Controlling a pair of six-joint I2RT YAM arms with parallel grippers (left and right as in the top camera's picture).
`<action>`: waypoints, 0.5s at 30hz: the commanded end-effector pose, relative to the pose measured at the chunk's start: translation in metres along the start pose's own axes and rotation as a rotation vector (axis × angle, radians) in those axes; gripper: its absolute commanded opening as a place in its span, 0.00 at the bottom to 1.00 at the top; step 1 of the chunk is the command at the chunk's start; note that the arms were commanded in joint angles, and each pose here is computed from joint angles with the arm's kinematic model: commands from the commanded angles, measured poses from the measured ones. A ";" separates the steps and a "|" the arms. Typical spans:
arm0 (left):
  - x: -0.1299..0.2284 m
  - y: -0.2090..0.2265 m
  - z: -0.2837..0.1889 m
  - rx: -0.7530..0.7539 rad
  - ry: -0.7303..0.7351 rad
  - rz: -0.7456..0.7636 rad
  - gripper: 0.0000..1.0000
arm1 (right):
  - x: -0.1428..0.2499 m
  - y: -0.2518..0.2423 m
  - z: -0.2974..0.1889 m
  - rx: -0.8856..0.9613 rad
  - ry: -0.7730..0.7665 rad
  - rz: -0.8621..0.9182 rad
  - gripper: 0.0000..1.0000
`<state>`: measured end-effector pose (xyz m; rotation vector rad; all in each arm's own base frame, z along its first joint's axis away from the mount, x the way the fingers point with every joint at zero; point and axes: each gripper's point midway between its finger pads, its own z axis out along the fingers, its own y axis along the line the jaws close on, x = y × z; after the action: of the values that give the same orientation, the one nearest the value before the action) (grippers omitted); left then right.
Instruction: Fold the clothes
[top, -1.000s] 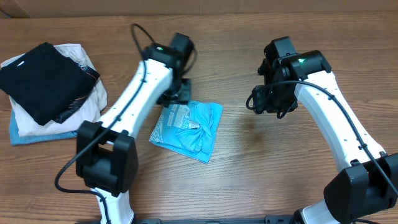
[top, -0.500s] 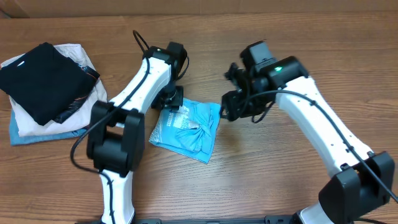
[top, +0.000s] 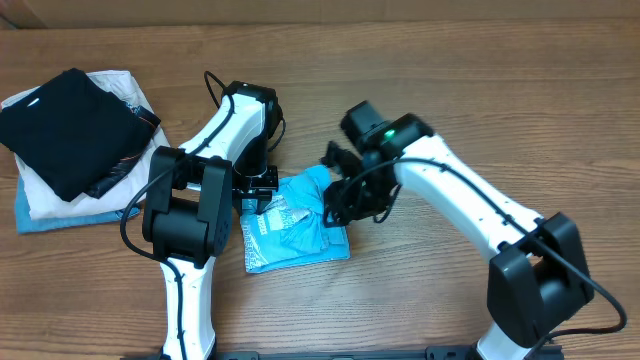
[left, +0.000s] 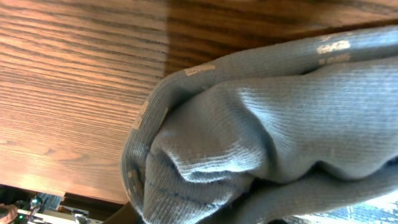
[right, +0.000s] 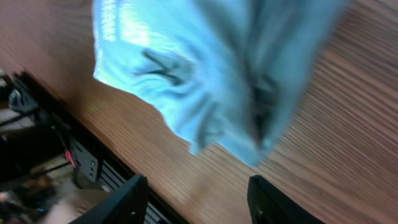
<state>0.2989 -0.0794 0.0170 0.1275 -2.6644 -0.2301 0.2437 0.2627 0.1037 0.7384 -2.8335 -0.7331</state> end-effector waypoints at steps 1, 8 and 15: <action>-0.002 -0.014 0.013 0.034 0.024 -0.015 0.37 | 0.000 0.006 0.014 0.088 -0.006 -0.101 0.56; -0.004 -0.016 0.013 0.045 0.013 -0.018 0.37 | -0.016 0.039 0.037 0.084 -0.064 -0.243 0.56; -0.005 -0.016 0.013 0.047 0.010 -0.018 0.38 | -0.034 0.065 0.047 0.059 -0.148 -0.300 0.56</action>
<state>0.3017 -0.0809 0.0153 0.1296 -2.6774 -0.2201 0.2337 0.3449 0.1007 1.2008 -2.9074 -0.7916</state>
